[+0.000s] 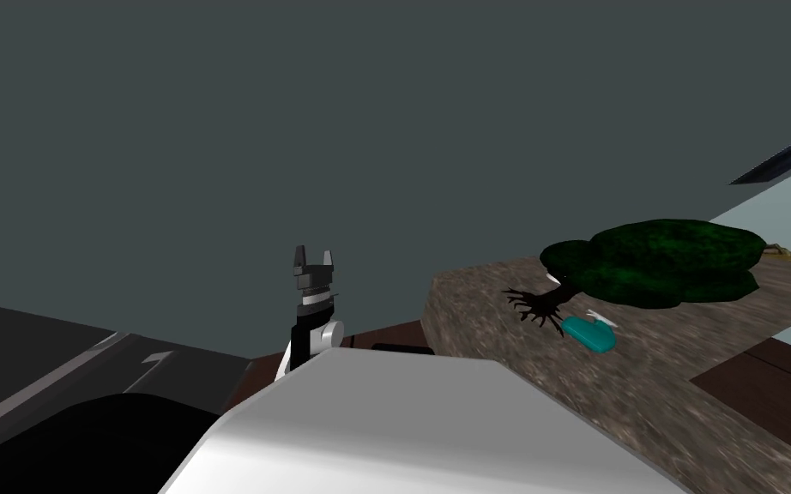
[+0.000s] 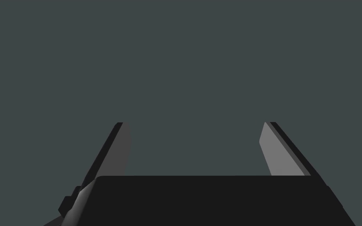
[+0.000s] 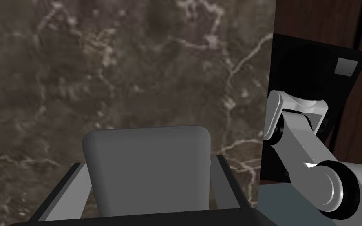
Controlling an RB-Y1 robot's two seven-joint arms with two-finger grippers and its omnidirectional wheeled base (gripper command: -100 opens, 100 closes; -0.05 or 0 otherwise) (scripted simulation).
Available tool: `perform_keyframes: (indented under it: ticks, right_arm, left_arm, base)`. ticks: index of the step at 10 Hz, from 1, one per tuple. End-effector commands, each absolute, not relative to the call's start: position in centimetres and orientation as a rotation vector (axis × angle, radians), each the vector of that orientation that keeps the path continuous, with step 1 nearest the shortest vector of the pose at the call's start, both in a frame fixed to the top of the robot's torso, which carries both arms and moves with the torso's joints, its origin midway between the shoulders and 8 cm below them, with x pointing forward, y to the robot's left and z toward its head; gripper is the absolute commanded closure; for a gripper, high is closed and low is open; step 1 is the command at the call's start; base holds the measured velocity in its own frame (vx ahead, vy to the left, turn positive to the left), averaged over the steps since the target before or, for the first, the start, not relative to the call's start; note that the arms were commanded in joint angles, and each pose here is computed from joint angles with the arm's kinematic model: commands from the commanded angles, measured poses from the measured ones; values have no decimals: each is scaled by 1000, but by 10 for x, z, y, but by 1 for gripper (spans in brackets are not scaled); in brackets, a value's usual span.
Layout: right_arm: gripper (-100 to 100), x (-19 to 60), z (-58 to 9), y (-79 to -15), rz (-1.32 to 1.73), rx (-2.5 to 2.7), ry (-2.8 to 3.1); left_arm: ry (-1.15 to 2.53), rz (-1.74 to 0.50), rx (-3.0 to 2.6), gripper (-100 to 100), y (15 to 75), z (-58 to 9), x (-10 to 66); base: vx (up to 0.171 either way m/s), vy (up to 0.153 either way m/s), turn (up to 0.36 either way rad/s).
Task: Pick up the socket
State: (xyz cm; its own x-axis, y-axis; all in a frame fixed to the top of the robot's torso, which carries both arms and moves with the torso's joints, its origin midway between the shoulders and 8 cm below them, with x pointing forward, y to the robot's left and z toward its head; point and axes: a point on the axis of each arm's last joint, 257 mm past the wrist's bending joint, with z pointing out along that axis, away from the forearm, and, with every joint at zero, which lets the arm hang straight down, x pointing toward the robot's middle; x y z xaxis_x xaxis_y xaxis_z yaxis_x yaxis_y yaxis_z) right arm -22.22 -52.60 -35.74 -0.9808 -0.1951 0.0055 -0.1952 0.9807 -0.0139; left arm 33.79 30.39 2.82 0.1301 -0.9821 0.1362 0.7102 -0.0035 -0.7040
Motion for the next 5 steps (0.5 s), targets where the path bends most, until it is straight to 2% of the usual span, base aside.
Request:
perform_keyframes:
  ticks: [1,4,5]
  right_arm:
    - [100,-219,-349,-526,22,315,-3122]
    - [100,-218,-344,-528,22,319,-3120]
    - [0,-217,-343,-528,21,319,-3120]
  left_arm:
    - [463,-1409,-743,0,304,28,338]
    - [463,-1409,-743,0,304,28,338]
    - [463,-1409,-743,0,304,28,338]
  base:
    - [5,2,-70]
    - [3,1,-21]
    - [0,0,0]
